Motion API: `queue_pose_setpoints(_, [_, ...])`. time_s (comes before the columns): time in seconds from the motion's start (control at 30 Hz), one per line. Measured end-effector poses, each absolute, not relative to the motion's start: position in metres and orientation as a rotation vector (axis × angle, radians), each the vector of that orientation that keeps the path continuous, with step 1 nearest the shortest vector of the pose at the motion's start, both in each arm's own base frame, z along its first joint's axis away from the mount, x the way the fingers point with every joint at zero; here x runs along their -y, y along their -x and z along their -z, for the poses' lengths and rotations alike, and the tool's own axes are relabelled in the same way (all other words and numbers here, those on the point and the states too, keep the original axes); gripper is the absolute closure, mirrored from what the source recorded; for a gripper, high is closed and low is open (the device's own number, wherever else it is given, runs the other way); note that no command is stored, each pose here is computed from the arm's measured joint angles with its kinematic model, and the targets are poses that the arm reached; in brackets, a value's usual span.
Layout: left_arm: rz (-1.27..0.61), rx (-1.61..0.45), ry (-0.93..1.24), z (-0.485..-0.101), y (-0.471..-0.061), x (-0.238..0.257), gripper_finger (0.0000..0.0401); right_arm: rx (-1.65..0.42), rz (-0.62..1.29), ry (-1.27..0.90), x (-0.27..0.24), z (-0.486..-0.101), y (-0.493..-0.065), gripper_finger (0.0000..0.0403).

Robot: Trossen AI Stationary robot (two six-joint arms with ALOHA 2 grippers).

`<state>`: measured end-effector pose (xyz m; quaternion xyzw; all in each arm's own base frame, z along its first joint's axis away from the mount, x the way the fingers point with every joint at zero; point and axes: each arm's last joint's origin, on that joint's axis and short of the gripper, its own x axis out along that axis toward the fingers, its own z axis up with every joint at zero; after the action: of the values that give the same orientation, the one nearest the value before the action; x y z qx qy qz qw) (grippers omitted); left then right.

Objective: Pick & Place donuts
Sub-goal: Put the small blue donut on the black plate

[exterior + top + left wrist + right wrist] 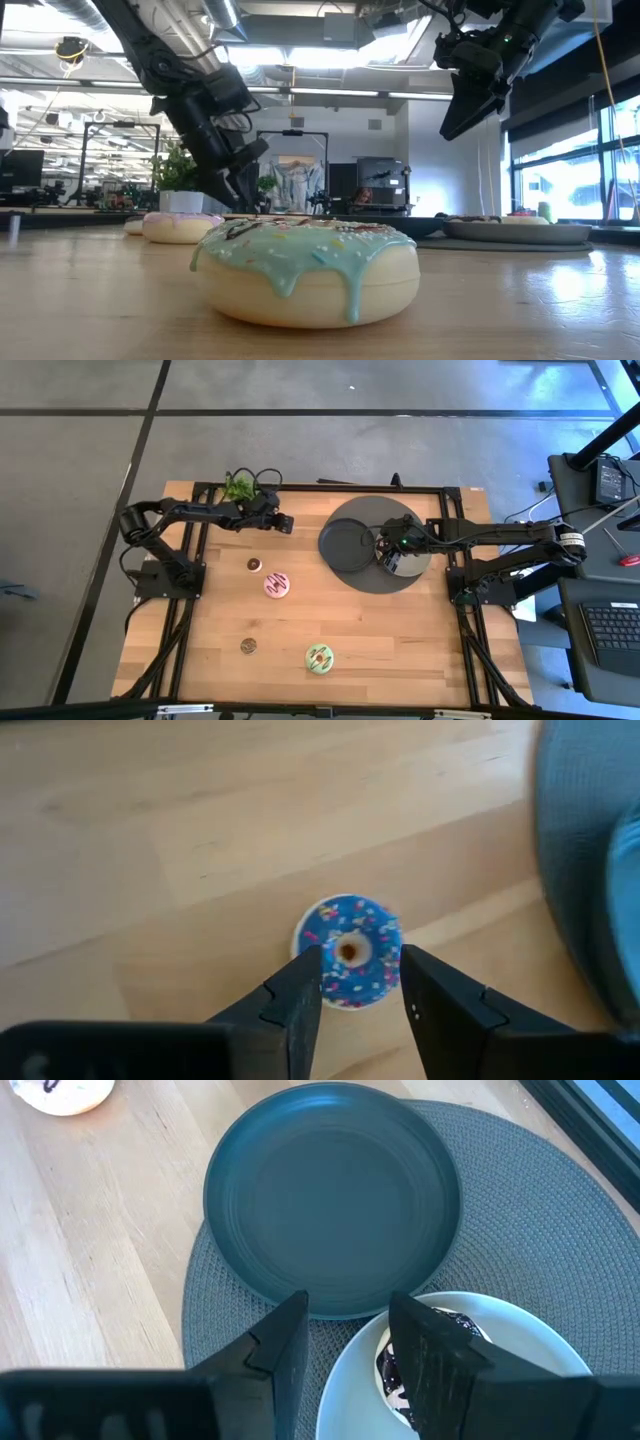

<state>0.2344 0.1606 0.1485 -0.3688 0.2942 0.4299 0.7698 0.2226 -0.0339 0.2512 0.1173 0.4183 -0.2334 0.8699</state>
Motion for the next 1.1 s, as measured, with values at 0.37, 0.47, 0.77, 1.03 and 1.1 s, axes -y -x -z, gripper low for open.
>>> queue_pose_setpoints(0.37, [-0.964,-0.649,0.799,-0.143,-0.235,-0.162,0.0287,-0.875,0.488,-0.245,0.034,-0.251,-0.223,0.026])
queue_pose_setpoints(0.47, [-0.974,-0.662,0.806,-0.138,-0.235,-0.162,0.0289,-0.875,0.487,-0.244,0.034,-0.251,-0.223,0.026])
queue_pose_setpoints(0.77, [-0.998,-0.677,0.854,-0.126,-0.238,-0.163,0.0294,-0.876,0.487,-0.243,0.034,-0.251,-0.223,0.026])
queue_pose_setpoints(1.03, [-1.0,-0.677,0.856,-0.126,-0.237,-0.164,0.0347,-0.876,0.487,-0.243,0.034,-0.251,-0.223,0.026])
queue_pose_setpoints(1.1, [-0.999,-0.677,0.856,-0.126,-0.237,-0.164,0.0367,-0.875,0.487,-0.243,0.034,-0.251,-0.223,0.026])
